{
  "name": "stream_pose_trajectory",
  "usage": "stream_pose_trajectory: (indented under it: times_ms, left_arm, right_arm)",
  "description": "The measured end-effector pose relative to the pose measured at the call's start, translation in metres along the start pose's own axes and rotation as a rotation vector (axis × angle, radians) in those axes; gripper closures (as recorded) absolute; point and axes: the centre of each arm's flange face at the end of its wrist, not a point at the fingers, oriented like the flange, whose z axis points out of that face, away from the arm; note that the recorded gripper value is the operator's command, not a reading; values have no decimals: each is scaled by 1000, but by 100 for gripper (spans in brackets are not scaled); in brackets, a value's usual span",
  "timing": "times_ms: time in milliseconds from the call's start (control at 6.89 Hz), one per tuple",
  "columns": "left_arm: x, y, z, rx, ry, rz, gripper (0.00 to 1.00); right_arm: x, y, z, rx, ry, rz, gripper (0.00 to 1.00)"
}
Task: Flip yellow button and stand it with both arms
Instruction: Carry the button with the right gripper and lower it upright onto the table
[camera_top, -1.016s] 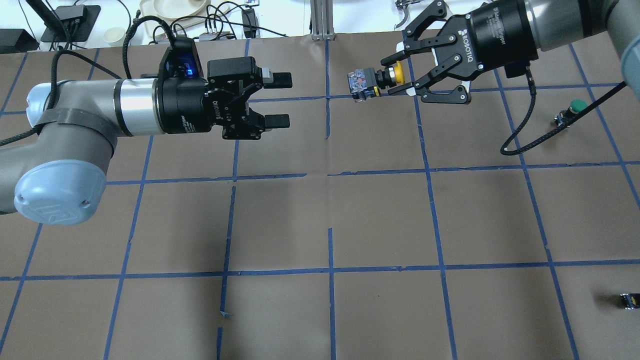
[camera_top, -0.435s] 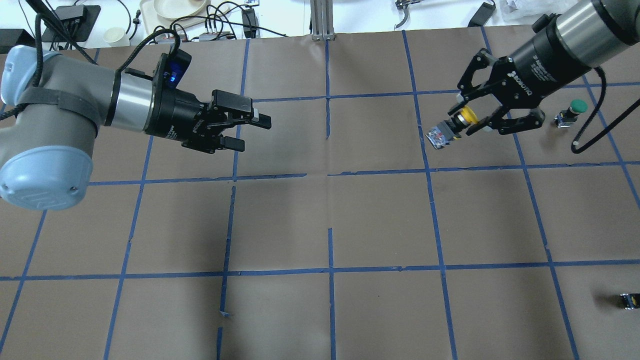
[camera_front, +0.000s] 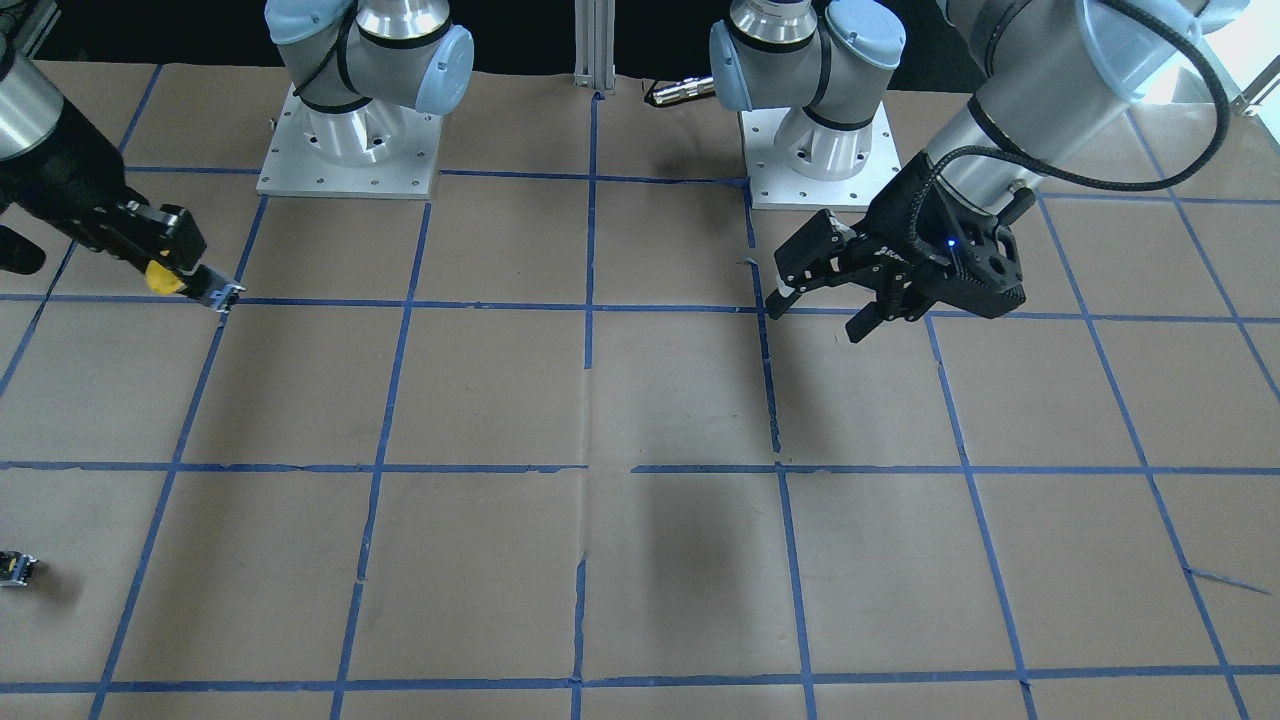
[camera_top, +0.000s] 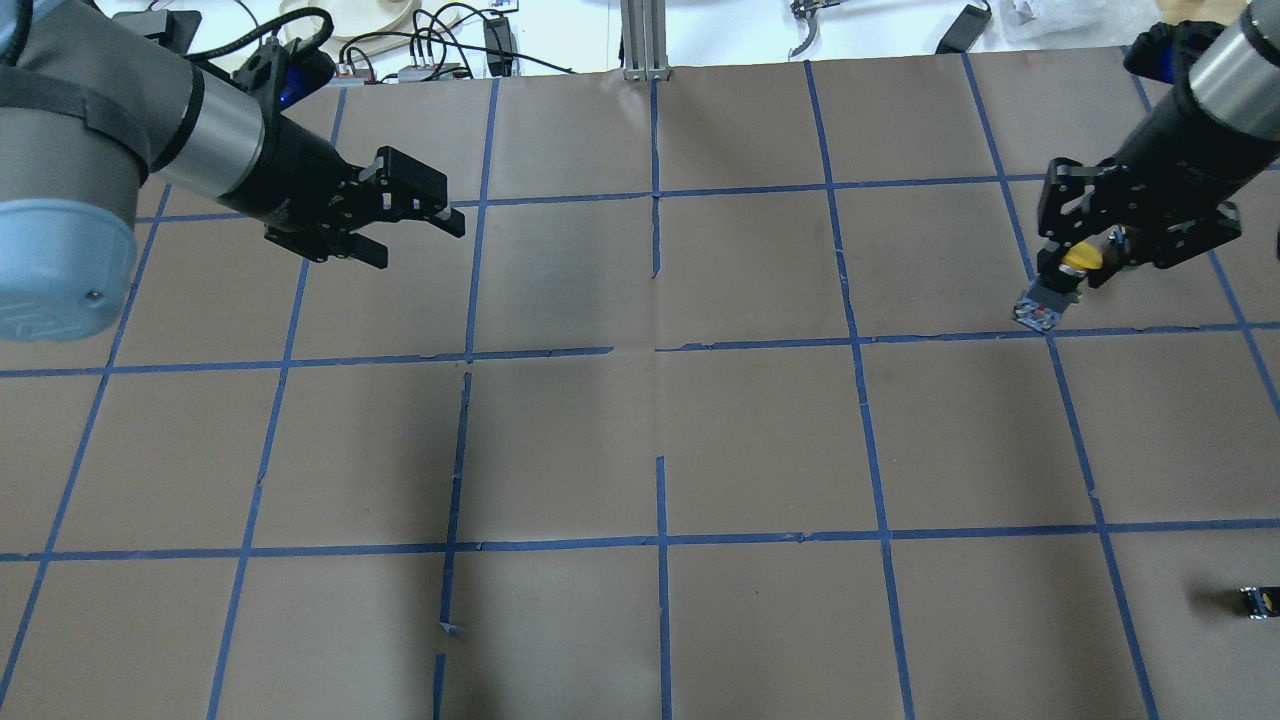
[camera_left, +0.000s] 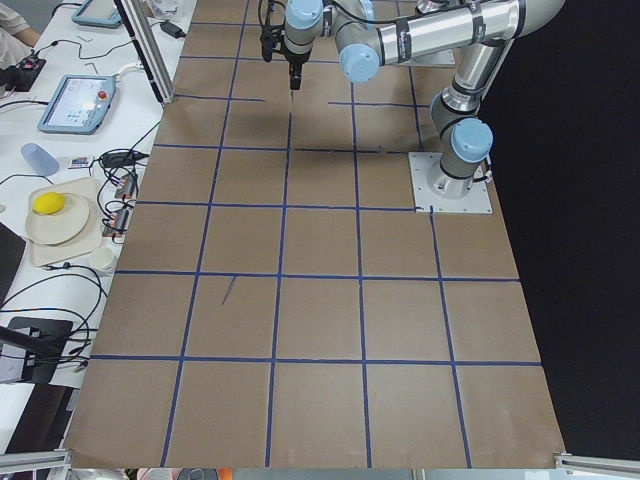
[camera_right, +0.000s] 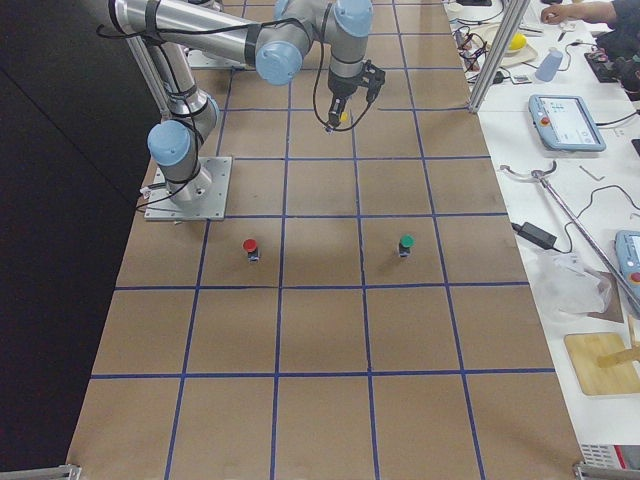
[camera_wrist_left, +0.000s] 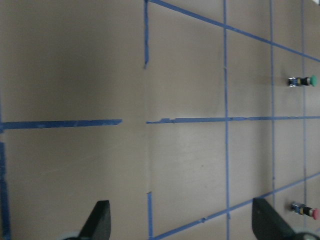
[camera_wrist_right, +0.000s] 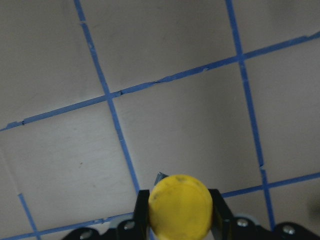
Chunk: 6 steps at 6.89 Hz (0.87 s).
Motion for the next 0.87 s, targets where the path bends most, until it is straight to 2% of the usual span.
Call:
stream_pose_trajectory:
  times_ms: [290,435,581,871]
  left_arm:
    - [17,-3,-36,-29,-235,55,0]
    - [28,-3,-57,-43,-333,80,0]
    - [35,-2,-75,-45,-387,90,0]
    - [33,-1,-87,-46,-424,82,0]
  right_arm:
    - [63,-12,7,71,69,-163,81]
    - [91,-12,21,96,96,-244,81]
    - [113,-9,40,115,114,-308,82]
    - [149,0,76,164,150,-411,81]
